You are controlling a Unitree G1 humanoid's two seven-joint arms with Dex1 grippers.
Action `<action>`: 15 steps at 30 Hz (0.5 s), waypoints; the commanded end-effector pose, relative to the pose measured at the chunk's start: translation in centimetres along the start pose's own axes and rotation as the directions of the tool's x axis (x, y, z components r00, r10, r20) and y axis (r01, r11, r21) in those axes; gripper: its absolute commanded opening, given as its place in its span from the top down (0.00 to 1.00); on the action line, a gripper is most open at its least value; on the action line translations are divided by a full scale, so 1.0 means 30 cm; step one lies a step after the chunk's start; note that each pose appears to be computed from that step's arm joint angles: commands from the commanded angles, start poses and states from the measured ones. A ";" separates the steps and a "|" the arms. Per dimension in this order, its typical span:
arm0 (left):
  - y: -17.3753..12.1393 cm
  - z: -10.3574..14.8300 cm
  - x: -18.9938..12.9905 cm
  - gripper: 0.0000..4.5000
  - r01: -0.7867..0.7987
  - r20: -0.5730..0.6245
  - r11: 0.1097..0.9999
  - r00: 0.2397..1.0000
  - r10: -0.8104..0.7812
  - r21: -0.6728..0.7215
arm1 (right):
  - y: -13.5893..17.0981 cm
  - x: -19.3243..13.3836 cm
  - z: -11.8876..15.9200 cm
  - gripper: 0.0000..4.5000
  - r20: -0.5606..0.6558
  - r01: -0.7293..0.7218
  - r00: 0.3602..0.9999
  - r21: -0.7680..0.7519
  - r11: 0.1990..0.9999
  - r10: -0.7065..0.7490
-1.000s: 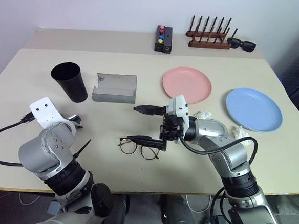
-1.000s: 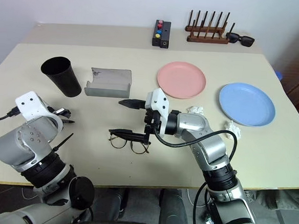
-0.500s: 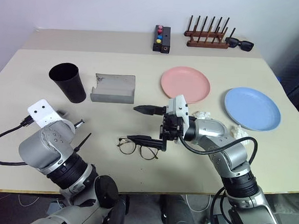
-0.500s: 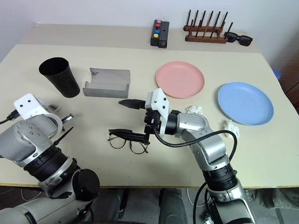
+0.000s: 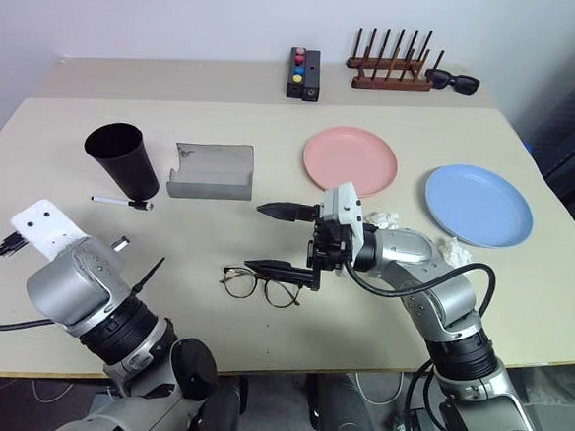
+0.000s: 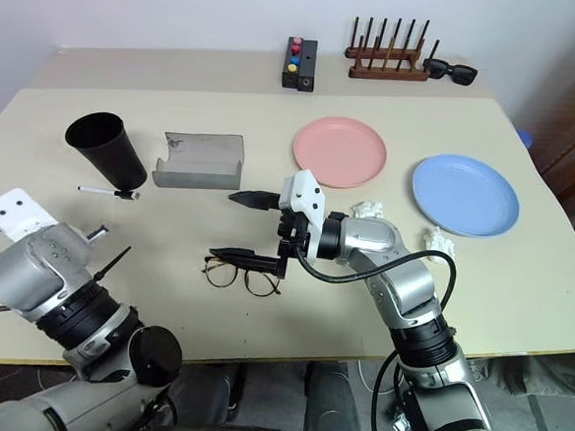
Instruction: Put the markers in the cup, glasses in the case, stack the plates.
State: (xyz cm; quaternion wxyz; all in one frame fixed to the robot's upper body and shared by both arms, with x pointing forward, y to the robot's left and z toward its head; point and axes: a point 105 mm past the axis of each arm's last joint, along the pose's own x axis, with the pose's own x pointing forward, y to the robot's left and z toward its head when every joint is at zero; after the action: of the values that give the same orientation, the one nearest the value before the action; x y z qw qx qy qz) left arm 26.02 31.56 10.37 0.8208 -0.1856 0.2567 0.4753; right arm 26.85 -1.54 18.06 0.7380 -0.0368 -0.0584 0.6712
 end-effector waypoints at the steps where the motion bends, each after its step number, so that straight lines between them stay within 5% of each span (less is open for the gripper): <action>1: 0.022 0.032 0.002 0.99 -0.028 0.048 1.000 0.998 0.029 -0.011 | 0.012 0.008 0.035 0.00 0.032 -0.020 0.999 -0.032 0.999 0.021; 4: 0.000 0.032 0.000 0.99 0.021 0.054 1.000 0.998 -0.020 -0.015 | 0.010 0.009 0.035 0.00 0.032 -0.022 0.999 -0.031 0.999 0.023; 7: -0.001 0.043 -0.001 0.77 0.026 0.064 0.999 0.998 -0.025 -0.022 | 0.009 0.011 0.033 0.00 0.033 -0.022 0.999 -0.030 0.999 0.023; 13: -0.001 0.076 0.004 0.14 0.038 0.089 0.997 0.996 -0.032 -0.066 | 0.009 0.013 0.031 0.00 0.033 -0.021 0.999 -0.029 0.999 0.022; 15: 0.020 0.087 0.015 0.14 0.018 0.089 0.995 0.996 -0.009 -0.099 | 0.010 0.015 0.032 0.00 0.034 -0.020 0.999 -0.029 0.999 0.021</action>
State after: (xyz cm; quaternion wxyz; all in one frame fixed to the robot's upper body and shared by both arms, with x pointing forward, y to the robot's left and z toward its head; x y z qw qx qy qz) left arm 26.77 32.45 11.26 0.8307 -0.2026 0.2203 0.4694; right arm 26.78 -1.38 18.05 0.7359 -0.0336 -0.0590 0.6737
